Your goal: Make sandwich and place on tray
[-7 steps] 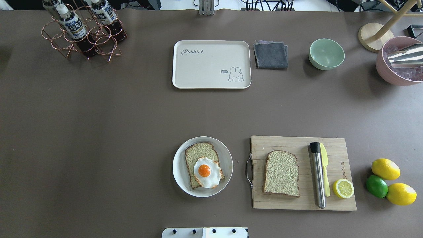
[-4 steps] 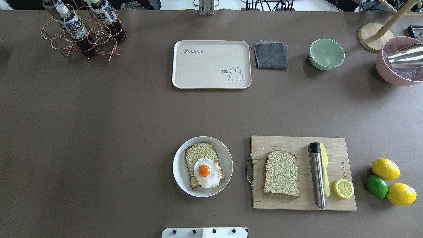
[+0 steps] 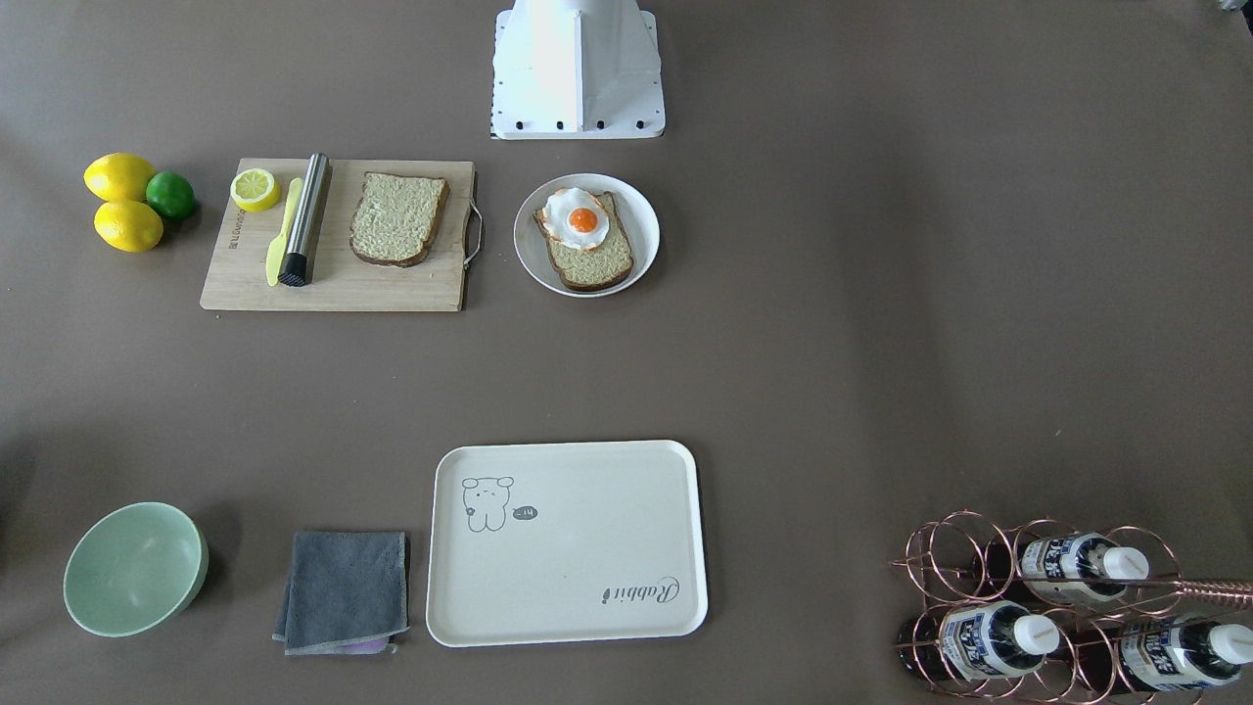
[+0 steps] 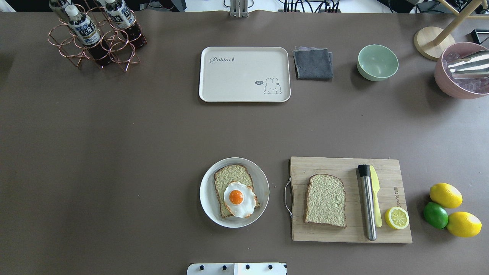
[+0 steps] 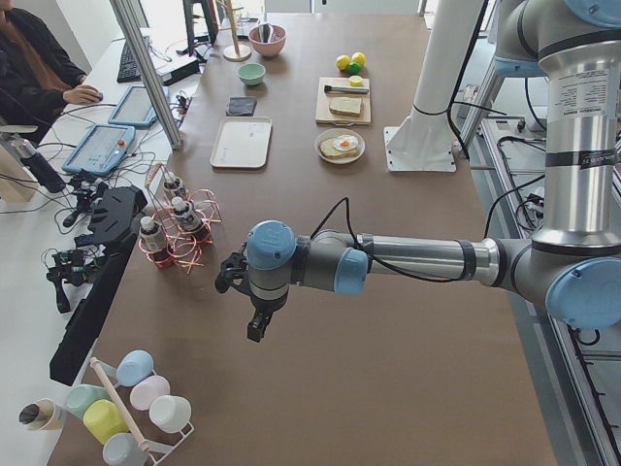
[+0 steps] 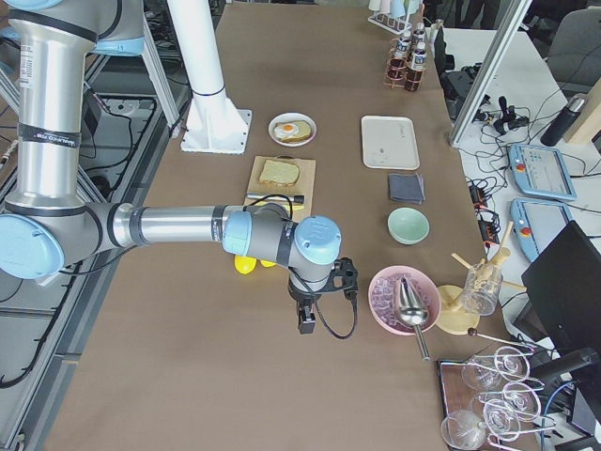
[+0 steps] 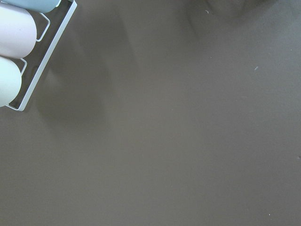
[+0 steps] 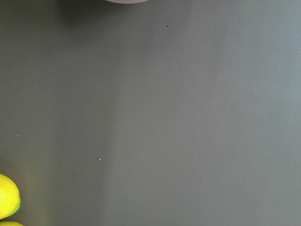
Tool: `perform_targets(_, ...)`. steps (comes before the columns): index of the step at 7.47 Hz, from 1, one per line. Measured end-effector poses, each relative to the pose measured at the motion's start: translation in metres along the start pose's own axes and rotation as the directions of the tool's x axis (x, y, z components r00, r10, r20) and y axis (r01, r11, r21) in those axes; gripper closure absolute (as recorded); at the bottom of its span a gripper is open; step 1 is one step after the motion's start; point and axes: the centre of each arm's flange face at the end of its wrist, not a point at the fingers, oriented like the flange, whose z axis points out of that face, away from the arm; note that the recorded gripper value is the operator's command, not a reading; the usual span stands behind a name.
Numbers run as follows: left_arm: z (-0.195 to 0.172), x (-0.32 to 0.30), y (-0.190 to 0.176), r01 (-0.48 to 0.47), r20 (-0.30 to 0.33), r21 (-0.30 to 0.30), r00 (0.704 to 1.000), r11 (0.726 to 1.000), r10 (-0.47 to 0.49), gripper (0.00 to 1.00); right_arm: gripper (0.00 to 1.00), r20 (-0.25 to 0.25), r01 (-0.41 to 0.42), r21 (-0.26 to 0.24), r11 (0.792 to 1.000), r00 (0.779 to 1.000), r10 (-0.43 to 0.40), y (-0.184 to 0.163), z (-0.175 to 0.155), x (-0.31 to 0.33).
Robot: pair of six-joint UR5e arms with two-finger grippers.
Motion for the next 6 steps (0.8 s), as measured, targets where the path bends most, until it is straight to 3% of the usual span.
perform_targets(6, -0.0004, 0.0013, -0.0013, -0.004, 0.000, 0.002, 1.000, 1.000, 0.004, 0.03, 0.00, 0.002, -0.004, -0.005, 1.000, 1.000, 0.004, 0.0020, 0.0021, 0.0013)
